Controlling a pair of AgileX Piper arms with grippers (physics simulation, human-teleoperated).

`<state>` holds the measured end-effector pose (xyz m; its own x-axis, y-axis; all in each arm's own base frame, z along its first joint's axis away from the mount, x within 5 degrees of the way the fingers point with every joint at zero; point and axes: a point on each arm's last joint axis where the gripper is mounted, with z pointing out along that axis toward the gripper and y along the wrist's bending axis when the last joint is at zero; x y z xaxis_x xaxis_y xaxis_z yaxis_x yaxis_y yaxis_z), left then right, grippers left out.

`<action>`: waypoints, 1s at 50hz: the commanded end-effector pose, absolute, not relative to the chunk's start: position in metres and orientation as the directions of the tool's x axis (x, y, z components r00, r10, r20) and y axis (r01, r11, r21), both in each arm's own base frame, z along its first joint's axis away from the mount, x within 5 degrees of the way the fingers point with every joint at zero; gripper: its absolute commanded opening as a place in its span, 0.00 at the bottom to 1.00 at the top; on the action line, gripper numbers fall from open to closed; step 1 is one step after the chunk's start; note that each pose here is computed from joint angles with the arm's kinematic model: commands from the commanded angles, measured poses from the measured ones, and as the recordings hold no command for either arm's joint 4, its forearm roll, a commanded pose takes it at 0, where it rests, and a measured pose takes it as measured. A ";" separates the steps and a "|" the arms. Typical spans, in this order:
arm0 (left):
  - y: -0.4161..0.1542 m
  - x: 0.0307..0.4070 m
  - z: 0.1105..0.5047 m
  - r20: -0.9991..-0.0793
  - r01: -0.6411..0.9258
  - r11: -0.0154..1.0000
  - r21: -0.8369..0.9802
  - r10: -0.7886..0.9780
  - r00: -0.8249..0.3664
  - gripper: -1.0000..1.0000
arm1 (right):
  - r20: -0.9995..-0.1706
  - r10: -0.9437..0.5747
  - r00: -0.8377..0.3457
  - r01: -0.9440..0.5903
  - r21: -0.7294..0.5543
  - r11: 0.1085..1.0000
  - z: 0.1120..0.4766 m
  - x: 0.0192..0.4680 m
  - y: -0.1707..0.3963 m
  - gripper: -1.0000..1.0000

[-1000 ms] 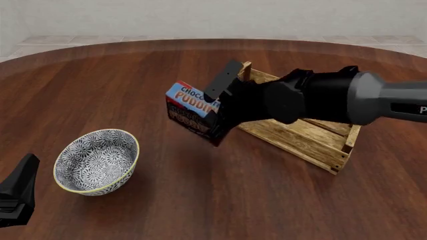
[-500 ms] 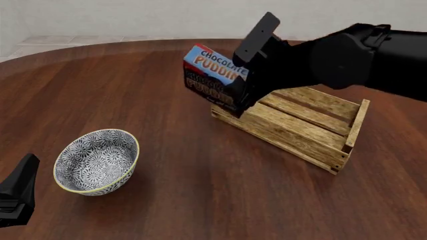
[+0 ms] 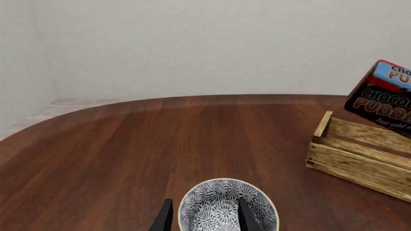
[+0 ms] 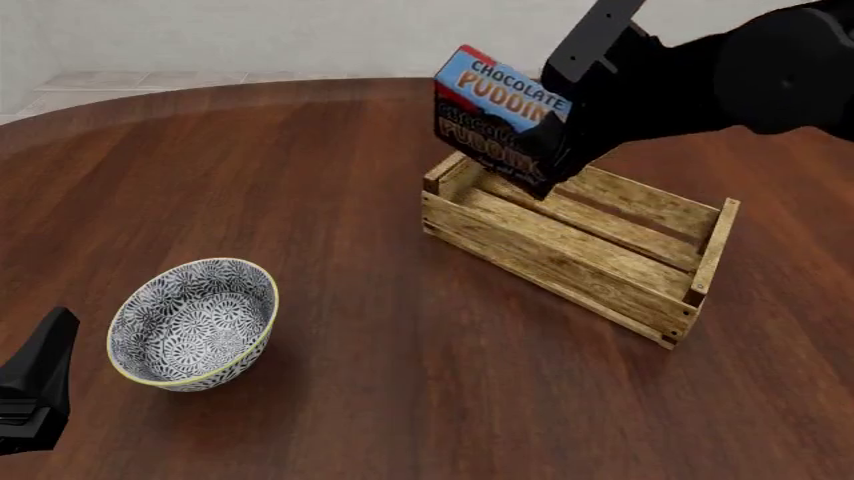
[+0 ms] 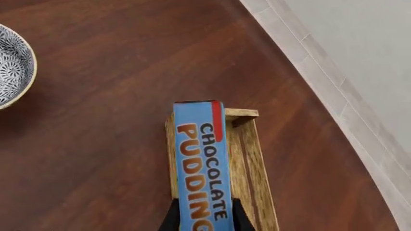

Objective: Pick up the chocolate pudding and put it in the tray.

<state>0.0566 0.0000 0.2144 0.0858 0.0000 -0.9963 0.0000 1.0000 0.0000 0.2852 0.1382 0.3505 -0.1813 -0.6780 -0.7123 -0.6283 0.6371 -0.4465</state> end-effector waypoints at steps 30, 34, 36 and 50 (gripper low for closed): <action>0.000 0.057 0.214 -0.996 0.000 1.000 0.000 0.000 0.086 1.00 | -0.645 -0.718 -0.261 -0.476 -0.561 0.677 0.339 0.319 0.061 0.00; 0.000 0.057 0.214 -0.996 0.000 1.000 0.000 0.000 0.086 1.00 | -0.644 -0.716 -0.270 -0.476 -0.557 0.681 0.334 0.321 0.060 0.00; 0.000 0.057 0.214 -0.996 0.000 1.000 0.000 0.000 0.086 1.00 | -0.644 -0.715 -0.273 -0.471 -0.559 0.683 0.334 0.322 0.058 0.00; 0.000 0.057 0.214 -0.996 0.000 1.000 0.000 0.000 0.086 1.00 | -0.646 -0.706 -0.289 -0.488 -0.535 0.690 0.316 0.333 0.065 0.00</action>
<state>0.0566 0.0000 0.2144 0.0858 0.0000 -0.9963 0.0000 1.0000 0.0000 0.3262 0.0630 0.3262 -0.2713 -0.7232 -0.6351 -0.4895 0.6719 -0.5558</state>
